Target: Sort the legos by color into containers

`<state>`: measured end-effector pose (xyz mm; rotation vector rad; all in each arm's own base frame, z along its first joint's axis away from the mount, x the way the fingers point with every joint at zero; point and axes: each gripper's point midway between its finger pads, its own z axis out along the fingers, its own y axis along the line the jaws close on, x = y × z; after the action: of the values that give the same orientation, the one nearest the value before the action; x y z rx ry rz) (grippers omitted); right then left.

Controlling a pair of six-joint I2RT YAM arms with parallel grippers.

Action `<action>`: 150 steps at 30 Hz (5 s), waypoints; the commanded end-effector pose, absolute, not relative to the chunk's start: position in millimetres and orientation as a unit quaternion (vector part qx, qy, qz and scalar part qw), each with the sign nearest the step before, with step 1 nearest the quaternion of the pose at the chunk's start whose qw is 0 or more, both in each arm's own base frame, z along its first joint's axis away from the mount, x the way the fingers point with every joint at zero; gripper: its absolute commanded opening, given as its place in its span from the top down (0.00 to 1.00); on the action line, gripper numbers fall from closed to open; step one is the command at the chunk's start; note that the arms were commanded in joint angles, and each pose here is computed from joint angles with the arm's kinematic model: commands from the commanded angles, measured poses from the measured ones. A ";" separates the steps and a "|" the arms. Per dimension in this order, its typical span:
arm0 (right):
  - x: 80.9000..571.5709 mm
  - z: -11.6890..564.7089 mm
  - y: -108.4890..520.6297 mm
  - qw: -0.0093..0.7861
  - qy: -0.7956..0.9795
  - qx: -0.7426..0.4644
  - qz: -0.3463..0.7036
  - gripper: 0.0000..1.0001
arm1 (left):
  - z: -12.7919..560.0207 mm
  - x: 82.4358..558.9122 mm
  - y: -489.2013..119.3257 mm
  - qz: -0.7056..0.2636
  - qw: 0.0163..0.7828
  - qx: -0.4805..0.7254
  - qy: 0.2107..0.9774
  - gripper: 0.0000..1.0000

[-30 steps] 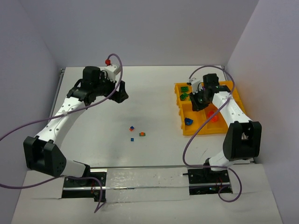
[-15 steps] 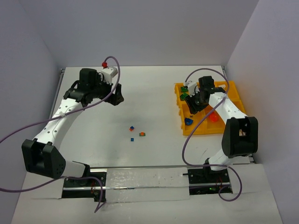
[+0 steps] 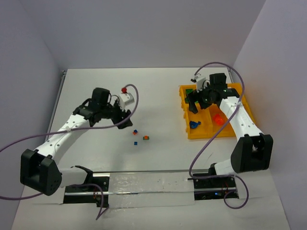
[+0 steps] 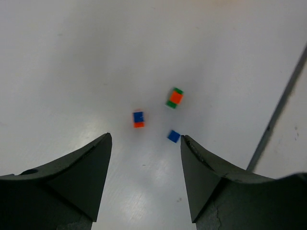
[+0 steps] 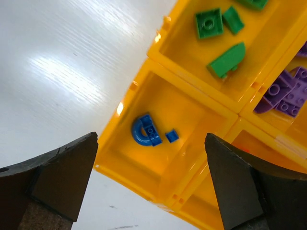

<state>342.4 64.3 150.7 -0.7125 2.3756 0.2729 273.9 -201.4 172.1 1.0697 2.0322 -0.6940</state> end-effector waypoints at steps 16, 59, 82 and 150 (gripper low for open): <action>358.0 208.2 79.1 0.382 0.877 -0.259 0.134 0.00 | 93.8 249.7 -277.0 -0.282 0.326 0.592 0.681 0.34; 369.8 194.5 76.1 0.365 0.886 -0.250 0.137 0.00 | 36.3 237.6 -289.8 -0.259 0.227 0.663 0.665 0.47; 367.0 189.4 74.7 0.360 0.889 -0.247 0.137 0.00 | 31.3 237.7 -299.6 -0.248 0.226 0.667 0.665 0.51; 311.3 260.7 268.9 0.233 0.759 -0.247 0.556 0.39 | 273.6 291.0 -328.5 -0.270 0.554 0.523 0.590 0.99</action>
<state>306.2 261.1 230.9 -0.6030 2.2091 1.4924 292.2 -325.2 244.0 1.2562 1.5010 -0.6524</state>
